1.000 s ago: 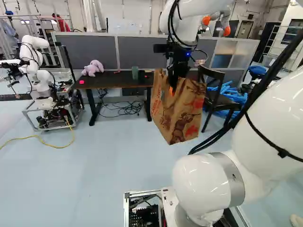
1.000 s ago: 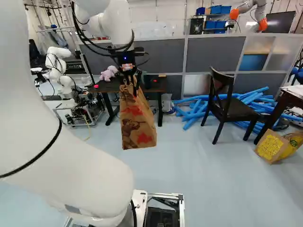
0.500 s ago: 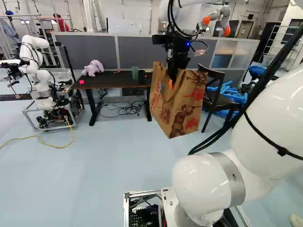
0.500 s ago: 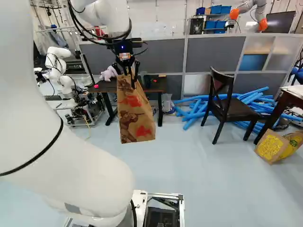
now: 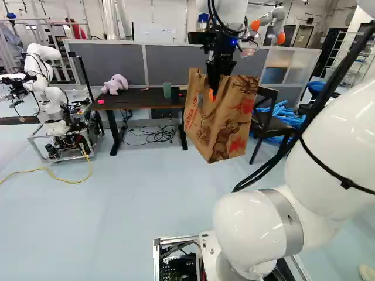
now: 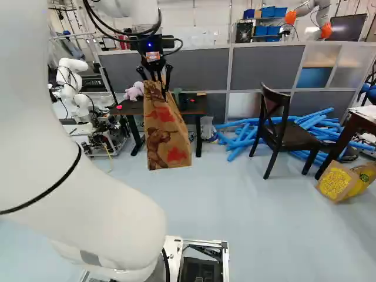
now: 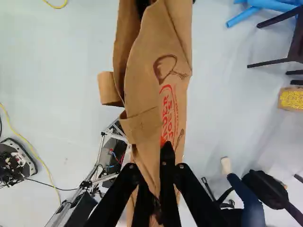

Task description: Pick up the bag on the ground and place it on the table

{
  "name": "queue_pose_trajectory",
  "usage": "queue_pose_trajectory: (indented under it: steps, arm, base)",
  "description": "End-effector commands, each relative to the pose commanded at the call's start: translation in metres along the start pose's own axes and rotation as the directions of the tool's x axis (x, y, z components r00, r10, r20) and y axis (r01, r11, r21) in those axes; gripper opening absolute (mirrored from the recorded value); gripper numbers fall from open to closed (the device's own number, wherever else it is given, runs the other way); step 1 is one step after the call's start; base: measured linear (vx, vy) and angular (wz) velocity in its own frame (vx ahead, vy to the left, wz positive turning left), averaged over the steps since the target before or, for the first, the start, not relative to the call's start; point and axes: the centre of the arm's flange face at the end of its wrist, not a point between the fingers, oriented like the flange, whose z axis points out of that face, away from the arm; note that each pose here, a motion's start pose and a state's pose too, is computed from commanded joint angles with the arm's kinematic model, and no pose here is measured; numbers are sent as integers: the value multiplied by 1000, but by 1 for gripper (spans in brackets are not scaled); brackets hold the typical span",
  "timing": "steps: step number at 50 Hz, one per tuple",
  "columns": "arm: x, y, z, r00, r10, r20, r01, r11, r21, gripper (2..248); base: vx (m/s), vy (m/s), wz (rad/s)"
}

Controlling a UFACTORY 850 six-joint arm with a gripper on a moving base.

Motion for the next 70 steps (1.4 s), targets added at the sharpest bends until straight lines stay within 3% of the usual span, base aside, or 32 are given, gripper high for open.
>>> queue_pose_trajectory:
  steps: [14,52,70]
  arm:
    - [9,3,0,1000,0,1,0,1000,0,21]
    - [10,3,0,1000,0,1,0,1000,0,21]
    - [10,3,0,1000,0,1,0,1000,0,21]
  base:
    - [0,0,0]
    - [0,5,32]
    - [12,38,167]
